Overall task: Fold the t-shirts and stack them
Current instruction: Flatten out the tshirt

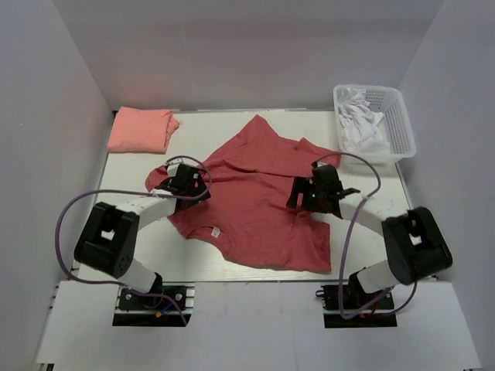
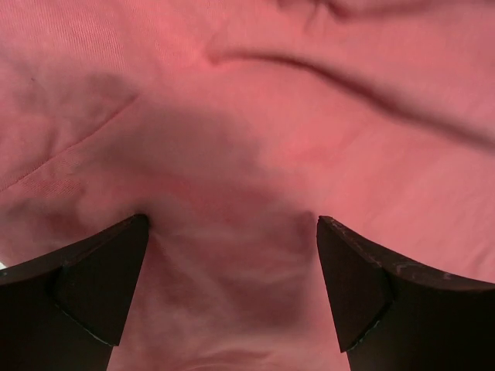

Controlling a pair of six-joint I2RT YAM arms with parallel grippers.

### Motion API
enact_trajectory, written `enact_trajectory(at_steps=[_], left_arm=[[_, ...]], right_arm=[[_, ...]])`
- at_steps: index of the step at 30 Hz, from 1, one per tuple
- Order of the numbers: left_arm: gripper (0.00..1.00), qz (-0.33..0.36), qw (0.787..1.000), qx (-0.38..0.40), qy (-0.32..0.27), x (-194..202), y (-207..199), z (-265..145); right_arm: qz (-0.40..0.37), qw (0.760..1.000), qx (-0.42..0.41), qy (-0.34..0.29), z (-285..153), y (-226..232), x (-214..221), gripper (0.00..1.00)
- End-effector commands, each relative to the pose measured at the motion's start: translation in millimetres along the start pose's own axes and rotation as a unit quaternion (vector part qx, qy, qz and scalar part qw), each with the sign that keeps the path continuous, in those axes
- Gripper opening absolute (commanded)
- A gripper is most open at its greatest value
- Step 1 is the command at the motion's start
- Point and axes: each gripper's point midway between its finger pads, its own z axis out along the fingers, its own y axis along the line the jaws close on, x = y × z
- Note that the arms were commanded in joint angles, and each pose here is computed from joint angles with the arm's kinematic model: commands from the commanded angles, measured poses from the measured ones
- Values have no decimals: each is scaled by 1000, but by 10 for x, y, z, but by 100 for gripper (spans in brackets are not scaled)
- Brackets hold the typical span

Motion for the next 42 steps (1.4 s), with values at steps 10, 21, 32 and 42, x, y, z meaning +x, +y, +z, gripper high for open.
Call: enact_trajectory(at_steps=[10, 21, 32, 42], left_arm=[[100, 84, 985, 145, 26, -499, -1403, 753], [100, 150, 970, 189, 14, -1024, -2544, 1335], [100, 147, 955, 204, -158, -2435, -2489, -285], [100, 107, 954, 266, -85, -1317, -1875, -789]], right_arm=[[-38, 973, -83, 211, -789, 341, 1827, 90], [-259, 909, -213, 249, -849, 1467, 2168, 90], [-237, 960, -138, 51, -1023, 1659, 1033, 90], [-100, 989, 57, -88, -1056, 761, 37, 90]])
